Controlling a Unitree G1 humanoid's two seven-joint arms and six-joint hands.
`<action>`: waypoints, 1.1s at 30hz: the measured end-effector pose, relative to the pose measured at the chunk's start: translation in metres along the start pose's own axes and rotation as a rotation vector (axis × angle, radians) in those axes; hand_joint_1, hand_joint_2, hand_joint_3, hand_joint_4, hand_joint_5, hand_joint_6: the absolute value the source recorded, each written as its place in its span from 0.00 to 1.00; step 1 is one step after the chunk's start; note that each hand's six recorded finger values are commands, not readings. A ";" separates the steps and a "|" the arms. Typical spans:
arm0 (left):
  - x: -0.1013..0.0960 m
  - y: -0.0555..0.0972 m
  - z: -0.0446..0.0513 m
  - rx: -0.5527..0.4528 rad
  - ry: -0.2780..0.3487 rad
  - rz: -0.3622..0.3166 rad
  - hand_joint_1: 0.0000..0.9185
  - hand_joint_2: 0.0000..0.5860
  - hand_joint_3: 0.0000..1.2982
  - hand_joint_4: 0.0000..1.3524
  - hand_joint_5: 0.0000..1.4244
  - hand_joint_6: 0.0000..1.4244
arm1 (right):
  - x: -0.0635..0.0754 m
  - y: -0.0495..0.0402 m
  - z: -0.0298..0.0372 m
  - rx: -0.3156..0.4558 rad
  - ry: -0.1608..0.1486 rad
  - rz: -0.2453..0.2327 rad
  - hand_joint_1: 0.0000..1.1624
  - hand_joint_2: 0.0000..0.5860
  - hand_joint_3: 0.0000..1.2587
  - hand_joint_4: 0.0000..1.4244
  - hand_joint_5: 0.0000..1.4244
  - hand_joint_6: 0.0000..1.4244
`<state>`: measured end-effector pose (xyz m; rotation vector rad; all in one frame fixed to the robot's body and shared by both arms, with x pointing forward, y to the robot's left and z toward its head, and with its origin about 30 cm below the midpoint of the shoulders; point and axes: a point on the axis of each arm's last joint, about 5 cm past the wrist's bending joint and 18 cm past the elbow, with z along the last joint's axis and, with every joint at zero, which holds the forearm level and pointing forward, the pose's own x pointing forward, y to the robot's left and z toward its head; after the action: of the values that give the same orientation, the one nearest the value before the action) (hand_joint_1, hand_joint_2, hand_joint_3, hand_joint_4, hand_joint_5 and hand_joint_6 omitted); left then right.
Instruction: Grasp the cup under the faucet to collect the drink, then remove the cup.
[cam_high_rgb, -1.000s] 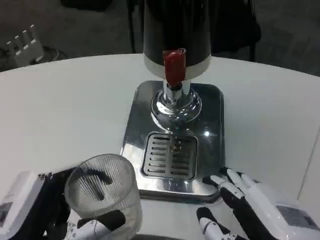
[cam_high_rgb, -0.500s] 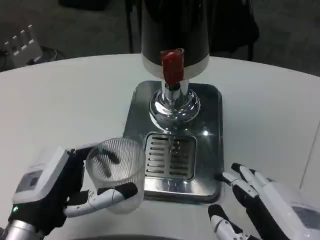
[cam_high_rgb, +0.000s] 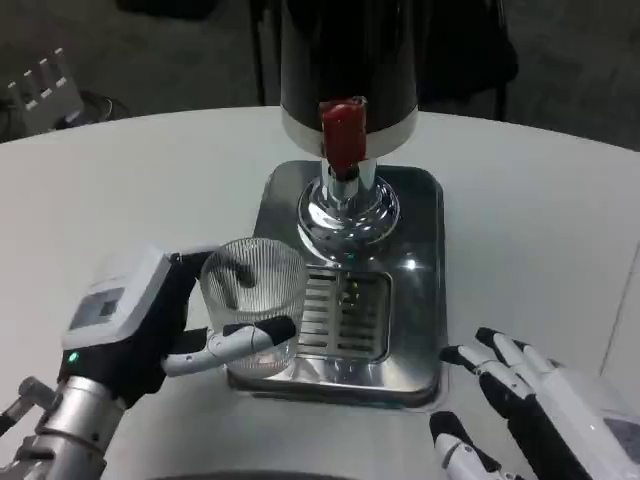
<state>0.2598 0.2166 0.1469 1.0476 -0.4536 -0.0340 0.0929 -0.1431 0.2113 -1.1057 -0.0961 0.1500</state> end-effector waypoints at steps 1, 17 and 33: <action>0.002 -0.002 0.0001 0.002 0.005 -0.008 0.46 0.39 0.75 0.81 0.93 1.00 | 0.000 -0.0001 -0.0003 0.005 -0.002 0.001 0.01 0.83 0.12 0.00 0.00 0.00; 0.036 -0.012 0.0093 0.030 0.021 -0.005 0.45 0.39 0.74 0.81 0.92 1.00 | -0.009 0.0021 -0.0049 0.016 -0.012 0.001 0.01 0.83 0.12 0.01 0.00 0.00; 0.059 -0.004 0.0240 0.109 0.023 -0.091 0.20 0.27 0.23 0.16 0.26 0.48 | -0.015 0.0030 -0.0067 0.017 -0.018 -0.014 0.01 0.83 0.12 0.01 0.00 0.00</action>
<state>0.3055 0.1802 0.1737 1.1743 -0.3901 -0.0783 0.0792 -0.1501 0.2055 -1.0863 -0.1180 0.1481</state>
